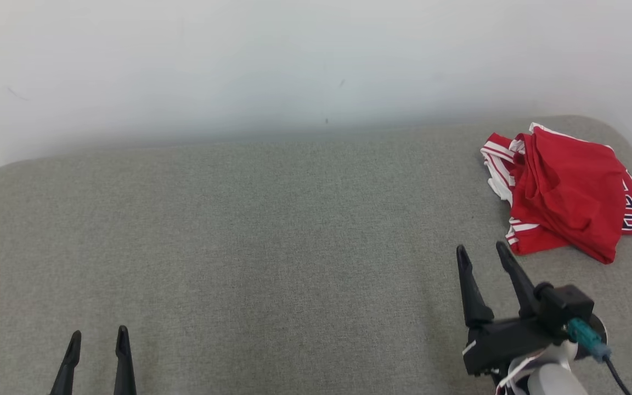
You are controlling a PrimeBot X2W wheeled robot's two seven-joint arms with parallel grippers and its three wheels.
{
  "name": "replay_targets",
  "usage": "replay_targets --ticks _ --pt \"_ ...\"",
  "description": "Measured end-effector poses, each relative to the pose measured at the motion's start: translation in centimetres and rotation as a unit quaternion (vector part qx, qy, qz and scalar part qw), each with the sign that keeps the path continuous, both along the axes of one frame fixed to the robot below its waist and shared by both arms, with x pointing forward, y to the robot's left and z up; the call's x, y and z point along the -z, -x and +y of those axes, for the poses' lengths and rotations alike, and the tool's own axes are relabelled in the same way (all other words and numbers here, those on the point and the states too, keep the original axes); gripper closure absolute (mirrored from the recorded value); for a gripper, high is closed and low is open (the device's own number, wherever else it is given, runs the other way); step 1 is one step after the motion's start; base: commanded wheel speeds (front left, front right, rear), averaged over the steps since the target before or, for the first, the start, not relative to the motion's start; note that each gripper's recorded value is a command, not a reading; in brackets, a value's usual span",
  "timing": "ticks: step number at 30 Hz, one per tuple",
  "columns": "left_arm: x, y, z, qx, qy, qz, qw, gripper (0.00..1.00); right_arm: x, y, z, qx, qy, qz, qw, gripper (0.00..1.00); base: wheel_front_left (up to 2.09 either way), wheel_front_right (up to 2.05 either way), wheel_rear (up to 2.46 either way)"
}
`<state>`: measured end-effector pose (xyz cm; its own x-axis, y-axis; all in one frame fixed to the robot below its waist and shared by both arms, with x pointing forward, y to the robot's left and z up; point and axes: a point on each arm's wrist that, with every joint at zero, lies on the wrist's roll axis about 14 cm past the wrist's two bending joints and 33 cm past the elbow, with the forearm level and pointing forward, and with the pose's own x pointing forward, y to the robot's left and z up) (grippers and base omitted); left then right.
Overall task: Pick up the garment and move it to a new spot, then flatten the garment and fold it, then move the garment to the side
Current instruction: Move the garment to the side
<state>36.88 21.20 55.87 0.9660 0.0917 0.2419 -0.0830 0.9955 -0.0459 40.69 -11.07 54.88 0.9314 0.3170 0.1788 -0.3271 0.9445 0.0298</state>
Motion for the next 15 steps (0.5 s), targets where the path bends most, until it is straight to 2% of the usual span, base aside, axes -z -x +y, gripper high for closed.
replay_targets --ticks 15 --pt "0.2 1.4 0.1 -0.007 0.005 0.002 1.000 0.00 2.2 3.8 1.4 -0.004 0.023 0.016 1.000 0.00 0.00 0.00 0.00"
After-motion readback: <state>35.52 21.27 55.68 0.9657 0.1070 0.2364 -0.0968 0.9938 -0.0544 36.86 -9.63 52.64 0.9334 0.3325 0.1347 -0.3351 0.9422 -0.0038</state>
